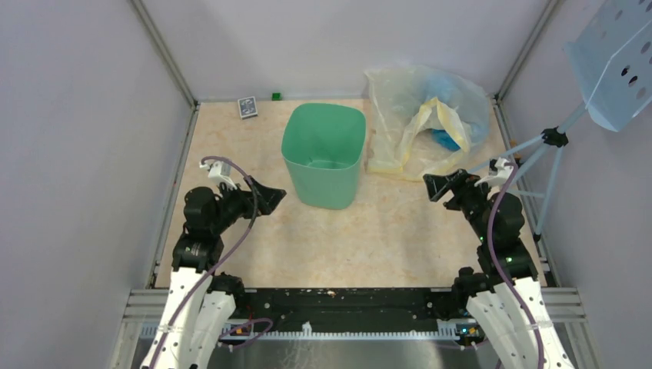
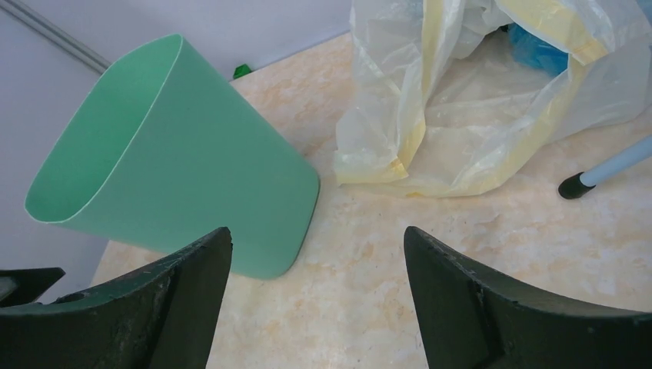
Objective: Put the trash bags into the trash bin
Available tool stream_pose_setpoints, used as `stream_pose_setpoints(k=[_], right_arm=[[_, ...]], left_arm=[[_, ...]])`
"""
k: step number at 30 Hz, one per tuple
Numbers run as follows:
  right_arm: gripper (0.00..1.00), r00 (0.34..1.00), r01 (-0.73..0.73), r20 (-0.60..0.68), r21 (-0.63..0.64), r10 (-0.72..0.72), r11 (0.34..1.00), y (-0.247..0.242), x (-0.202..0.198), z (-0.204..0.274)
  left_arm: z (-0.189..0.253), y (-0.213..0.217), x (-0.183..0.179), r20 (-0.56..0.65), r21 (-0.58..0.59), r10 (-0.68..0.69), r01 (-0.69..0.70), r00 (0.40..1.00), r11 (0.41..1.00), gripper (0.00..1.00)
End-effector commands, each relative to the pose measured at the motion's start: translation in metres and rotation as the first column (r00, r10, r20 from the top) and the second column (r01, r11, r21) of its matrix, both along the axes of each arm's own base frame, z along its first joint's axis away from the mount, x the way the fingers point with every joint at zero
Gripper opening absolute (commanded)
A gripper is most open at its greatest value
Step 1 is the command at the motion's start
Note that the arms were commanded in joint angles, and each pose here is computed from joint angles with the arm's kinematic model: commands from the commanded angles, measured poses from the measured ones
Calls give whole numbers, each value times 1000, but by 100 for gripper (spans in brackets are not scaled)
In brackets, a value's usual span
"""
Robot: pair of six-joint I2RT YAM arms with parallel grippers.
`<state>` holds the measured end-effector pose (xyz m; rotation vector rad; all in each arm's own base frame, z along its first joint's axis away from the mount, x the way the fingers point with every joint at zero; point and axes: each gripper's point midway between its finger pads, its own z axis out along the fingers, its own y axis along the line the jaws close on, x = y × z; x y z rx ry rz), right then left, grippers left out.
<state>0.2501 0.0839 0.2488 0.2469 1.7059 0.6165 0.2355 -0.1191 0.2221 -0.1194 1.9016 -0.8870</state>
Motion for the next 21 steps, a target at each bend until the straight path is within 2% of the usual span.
stream_pose_setpoints(k=[1,11,16,21], right_arm=[[82,999,7,34,14,-8,1000,0,3,10],[80,1000,8,20,25,-8,1000,5,22,7],[79,999,-11,-35,40,12,999,13,41,1],[79,996,49,-77,10,-48,999,6,61,-4]], left_arm=[[3,-1,3,31,13,-13,12,999,1000,99],[-3,-10,6,28,3,-77,77,997,997,99],[-8,-11,16,7,-11,-70,70,998,997,99],[-15,-16,29,-48,-46,-89,87,995,995,99]])
